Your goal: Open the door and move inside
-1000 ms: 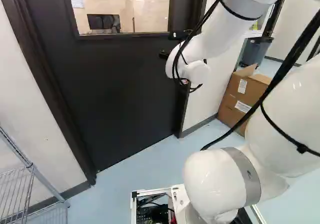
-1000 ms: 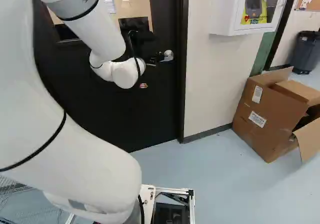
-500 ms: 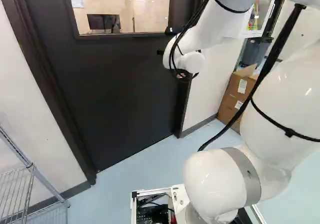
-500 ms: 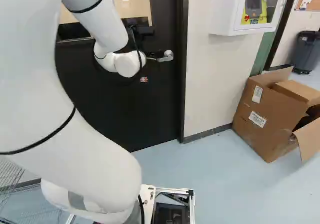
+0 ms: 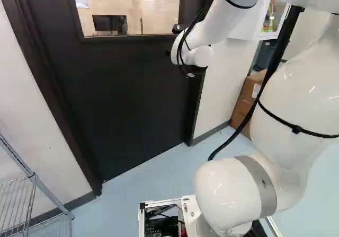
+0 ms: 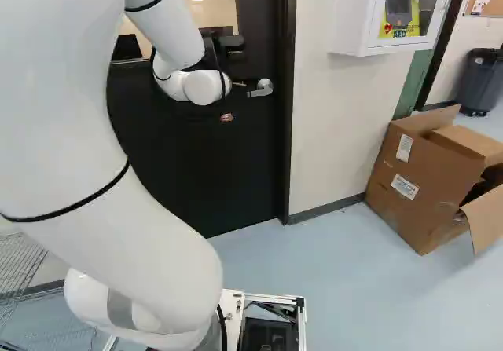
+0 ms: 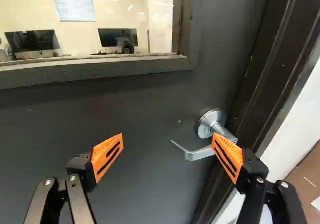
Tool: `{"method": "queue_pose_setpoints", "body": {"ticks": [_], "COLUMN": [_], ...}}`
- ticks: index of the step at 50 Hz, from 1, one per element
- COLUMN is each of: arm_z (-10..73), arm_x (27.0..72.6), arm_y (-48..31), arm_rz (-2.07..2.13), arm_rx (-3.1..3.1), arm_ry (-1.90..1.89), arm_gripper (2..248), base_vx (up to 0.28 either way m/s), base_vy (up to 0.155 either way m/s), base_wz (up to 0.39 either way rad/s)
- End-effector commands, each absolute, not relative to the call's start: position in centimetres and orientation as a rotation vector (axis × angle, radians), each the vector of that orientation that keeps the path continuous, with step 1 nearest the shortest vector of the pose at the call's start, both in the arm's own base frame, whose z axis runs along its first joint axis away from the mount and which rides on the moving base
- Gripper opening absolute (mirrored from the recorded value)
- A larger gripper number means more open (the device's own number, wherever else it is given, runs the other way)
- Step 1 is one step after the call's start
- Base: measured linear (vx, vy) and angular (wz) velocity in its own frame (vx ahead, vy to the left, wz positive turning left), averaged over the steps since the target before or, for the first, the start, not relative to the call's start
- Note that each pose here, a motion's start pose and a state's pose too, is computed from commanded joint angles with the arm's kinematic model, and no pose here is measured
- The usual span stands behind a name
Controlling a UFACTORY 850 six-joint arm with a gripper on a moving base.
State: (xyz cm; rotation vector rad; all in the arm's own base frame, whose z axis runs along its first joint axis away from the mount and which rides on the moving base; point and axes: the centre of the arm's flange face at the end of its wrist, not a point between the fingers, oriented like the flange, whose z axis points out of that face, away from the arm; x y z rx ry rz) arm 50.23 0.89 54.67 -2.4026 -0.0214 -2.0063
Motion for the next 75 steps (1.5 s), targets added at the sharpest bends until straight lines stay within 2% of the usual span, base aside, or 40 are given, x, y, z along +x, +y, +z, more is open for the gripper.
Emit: {"method": "queue_pose_setpoints", "body": {"ticks": [33, 75], "arm_z": [52.2, 47.5], "arm_x": [56.1, 56.7], "arm_y": [0.0, -0.1], "arm_rz": [-1.941, -1.834], "arm_rx": [-2.470, -2.551], "arm_ry": [0.000, 0.001], "arm_gripper": [247, 247], "base_vx": [0.000, 0.000], "base_vy": [0.000, 0.000], "base_wz": [0.000, 0.000]}}
